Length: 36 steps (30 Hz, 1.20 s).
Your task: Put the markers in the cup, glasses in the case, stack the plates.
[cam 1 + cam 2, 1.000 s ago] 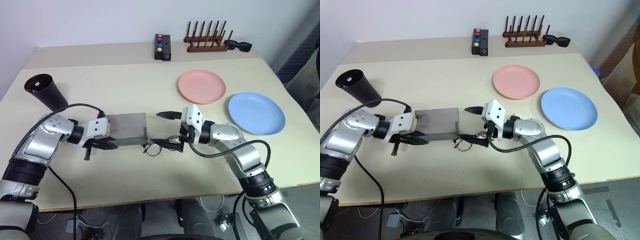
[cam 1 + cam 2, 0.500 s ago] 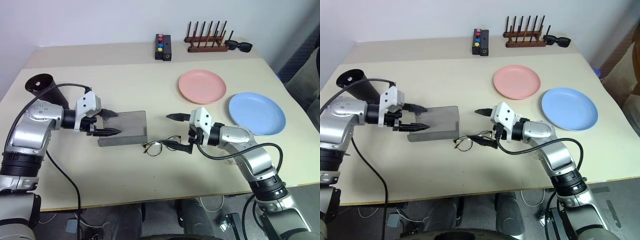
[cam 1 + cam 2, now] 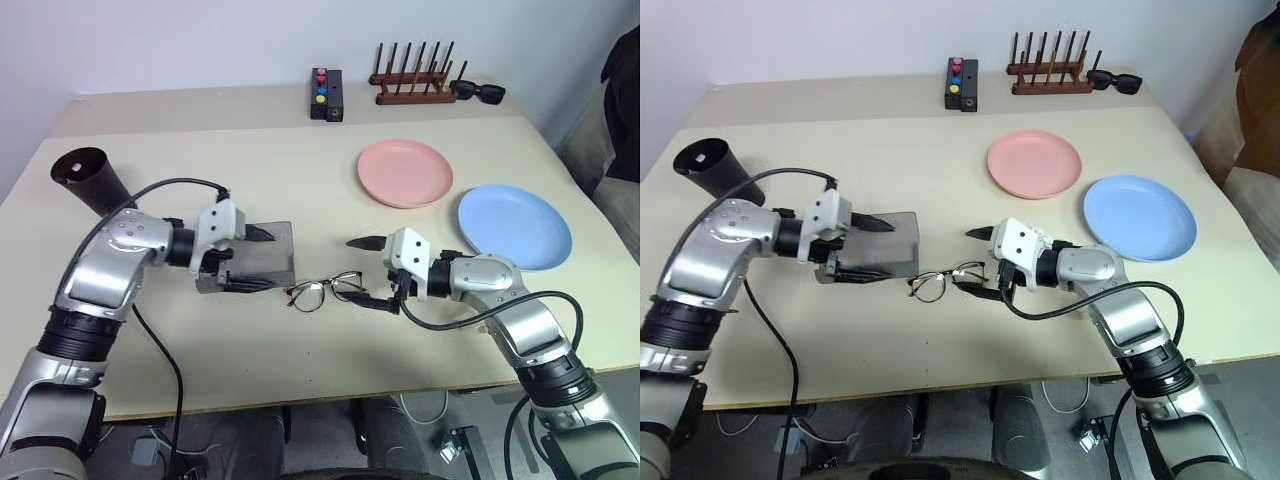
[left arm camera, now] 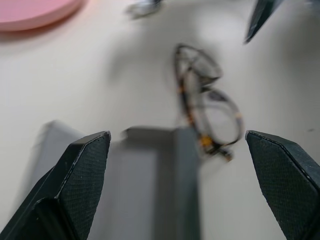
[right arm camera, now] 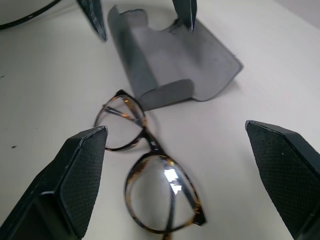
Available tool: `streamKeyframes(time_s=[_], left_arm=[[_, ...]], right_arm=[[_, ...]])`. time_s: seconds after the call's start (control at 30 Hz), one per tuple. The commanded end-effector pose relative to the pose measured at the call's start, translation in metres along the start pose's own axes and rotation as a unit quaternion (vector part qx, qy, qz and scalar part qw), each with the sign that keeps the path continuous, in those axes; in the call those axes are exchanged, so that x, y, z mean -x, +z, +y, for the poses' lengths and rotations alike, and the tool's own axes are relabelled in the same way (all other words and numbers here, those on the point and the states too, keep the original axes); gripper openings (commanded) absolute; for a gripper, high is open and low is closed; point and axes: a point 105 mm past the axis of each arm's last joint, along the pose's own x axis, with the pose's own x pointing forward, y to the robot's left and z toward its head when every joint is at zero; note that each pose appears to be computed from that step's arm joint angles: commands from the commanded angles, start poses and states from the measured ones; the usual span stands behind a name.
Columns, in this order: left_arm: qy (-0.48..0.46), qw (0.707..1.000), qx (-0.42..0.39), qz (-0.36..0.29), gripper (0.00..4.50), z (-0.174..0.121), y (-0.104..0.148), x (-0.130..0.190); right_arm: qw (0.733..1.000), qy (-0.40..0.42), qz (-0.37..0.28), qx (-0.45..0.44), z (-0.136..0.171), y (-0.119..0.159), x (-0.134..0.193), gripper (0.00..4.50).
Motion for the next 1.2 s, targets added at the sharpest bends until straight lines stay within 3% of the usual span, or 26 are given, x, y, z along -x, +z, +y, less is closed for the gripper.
streamKeyframes(time_s=[0.03, 0.37, 0.8, 0.9, 1.07, 1.2], left_arm=[[-0.028, 0.999, -0.030, -0.010, 4.42, -0.001, 0.022, -0.014], [-0.100, 0.995, 0.022, 0.014, 4.42, -0.005, 0.014, -0.052], [-0.122, 0.990, 0.064, 0.022, 4.42, -0.010, 0.016, -0.086], [-0.120, 0.990, 0.066, 0.031, 3.60, -0.011, 0.013, -0.090], [-0.115, 0.990, 0.071, 0.037, 1.10, -0.012, 0.009, -0.092], [-0.112, 0.990, 0.073, 0.039, 1.10, -0.013, 0.007, -0.091]], right_arm=[[1.000, 0.003, -0.005, 0.023, 0.001, 0.008, 0.005, 4.50], [1.000, -0.021, 0.006, 0.019, 0.002, 0.004, 0.014, 4.50], [0.999, -0.030, 0.023, 0.011, 0.006, -0.003, 0.022, 4.50], [0.999, -0.030, 0.023, 0.011, 0.006, -0.002, 0.022, 4.50], [0.999, -0.029, 0.022, 0.012, 0.005, -0.002, 0.021, 4.50], [0.999, -0.029, 0.021, 0.014, 0.005, -0.001, 0.021, 4.50]])
